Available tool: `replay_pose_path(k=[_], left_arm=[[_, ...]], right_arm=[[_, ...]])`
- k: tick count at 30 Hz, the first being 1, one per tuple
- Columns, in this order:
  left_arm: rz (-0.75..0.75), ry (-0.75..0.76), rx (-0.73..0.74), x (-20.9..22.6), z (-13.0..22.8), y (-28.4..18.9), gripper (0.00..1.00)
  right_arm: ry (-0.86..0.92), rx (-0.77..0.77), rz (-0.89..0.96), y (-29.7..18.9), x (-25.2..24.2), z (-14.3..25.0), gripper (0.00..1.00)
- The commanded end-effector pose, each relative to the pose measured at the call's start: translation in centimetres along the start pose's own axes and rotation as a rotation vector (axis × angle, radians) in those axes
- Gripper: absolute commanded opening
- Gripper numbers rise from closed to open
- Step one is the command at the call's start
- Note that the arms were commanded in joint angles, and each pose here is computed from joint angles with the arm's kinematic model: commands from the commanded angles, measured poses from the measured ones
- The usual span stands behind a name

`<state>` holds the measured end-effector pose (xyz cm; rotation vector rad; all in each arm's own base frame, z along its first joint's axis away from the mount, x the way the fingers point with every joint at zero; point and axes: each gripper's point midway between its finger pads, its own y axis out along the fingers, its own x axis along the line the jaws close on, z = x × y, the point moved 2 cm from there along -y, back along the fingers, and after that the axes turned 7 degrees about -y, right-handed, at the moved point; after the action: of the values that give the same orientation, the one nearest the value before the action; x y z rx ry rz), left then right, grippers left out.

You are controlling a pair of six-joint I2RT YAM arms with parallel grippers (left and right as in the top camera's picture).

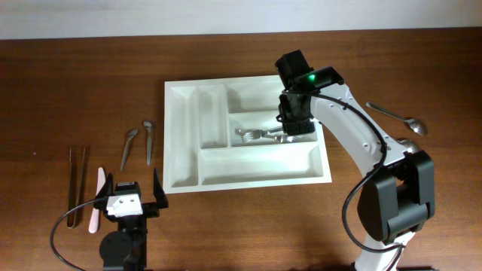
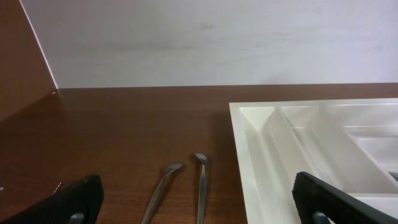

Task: Pack container
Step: 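Carry the second fork into the middle compartment and release, then move the right gripper to the spoons and grasp one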

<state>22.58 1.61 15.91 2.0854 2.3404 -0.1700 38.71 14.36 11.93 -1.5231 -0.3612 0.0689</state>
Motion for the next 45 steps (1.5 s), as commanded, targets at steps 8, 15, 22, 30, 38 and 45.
replay_pose_path(k=[8, 15, 22, 30, 38, 45], left_arm=[[-0.007, 0.011, -0.002, 0.2, 0.0, 0.0, 0.99], [-0.007, 0.011, -0.002, 0.2, 0.0, 0.0, 0.99], [-0.007, 0.011, -0.002, 0.2, 0.0, 0.0, 0.99], [-0.007, 0.011, -0.002, 0.2, 0.0, 0.0, 0.99], [-0.007, 0.011, -0.002, 0.2, 0.0, 0.0, 0.99], [-0.007, 0.011, -0.002, 0.2, 0.0, 0.0, 0.99]], right_arm=[[0.041, -0.146, 0.087, -1.6, -3.0, -14.6, 0.99], [0.272, -0.193, 0.091, -1.4, -6.6, -23.7, 0.99], [0.366, -0.184, 0.132, 0.8, -8.1, -26.2, 0.99], [0.5, -0.152, 0.211, 4.1, -9.6, -26.8, 0.99], [0.536, -0.122, 0.22, 6.3, -9.8, -27.2, 0.99], [0.536, -0.126, 0.242, 7.6, -10.1, -27.4, 0.99]])
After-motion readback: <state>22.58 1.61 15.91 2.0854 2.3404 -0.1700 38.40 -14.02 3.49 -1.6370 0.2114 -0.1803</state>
